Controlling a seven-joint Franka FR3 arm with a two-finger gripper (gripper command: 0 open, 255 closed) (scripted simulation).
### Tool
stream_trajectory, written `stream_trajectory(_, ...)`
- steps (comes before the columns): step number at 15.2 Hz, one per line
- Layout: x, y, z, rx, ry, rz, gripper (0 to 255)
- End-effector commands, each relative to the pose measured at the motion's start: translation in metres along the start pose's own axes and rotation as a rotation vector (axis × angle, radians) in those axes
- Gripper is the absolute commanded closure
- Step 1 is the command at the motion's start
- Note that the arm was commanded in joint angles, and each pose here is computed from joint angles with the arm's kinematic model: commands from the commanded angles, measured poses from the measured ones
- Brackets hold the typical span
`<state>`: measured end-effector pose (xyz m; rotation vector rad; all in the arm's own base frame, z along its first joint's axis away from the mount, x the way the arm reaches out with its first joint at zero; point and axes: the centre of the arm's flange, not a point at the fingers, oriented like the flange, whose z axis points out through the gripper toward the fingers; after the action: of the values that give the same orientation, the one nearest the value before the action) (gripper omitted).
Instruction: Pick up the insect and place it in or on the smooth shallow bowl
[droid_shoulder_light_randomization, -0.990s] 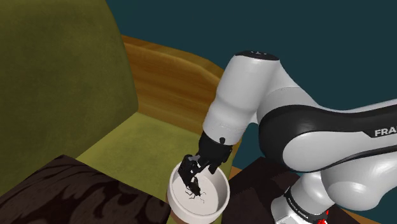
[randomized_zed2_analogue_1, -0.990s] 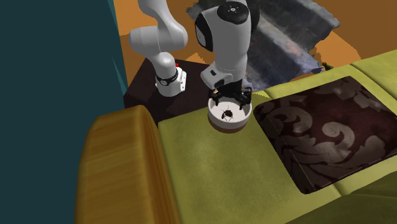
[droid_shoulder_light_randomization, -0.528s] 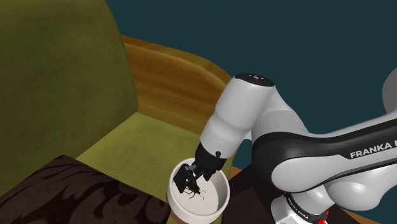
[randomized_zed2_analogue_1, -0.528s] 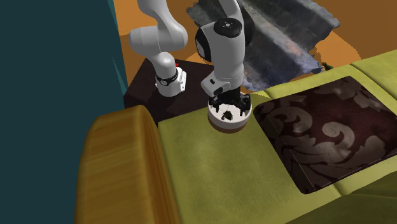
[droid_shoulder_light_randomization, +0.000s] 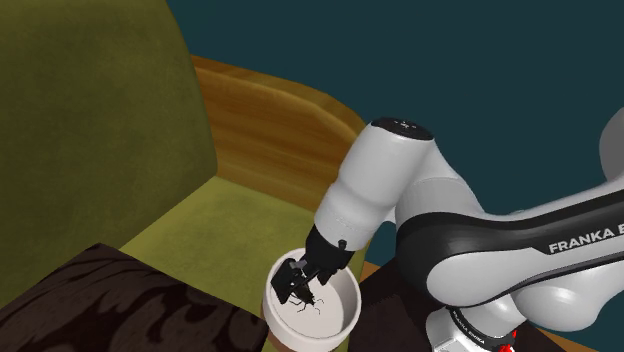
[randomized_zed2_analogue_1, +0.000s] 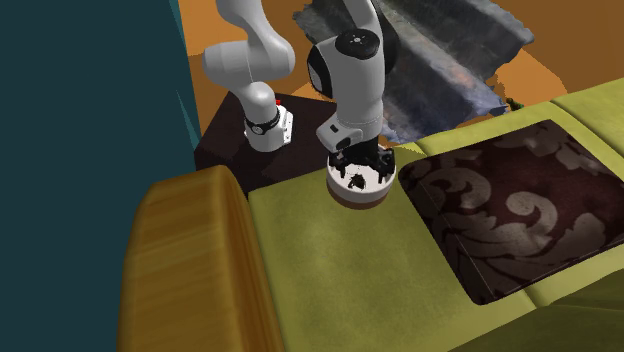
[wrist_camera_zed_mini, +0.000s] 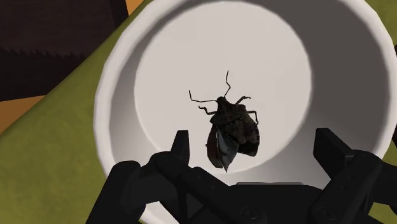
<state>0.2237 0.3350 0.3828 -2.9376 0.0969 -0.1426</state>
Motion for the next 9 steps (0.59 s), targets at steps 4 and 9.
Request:
stream_trajectory(4,-0.0061,0.0059,0.0089,-0.026,-0.025,0.007,255)
stream_trajectory(9,-0.0048,0.0021,0.0063,-0.026,-0.025,0.007,255)
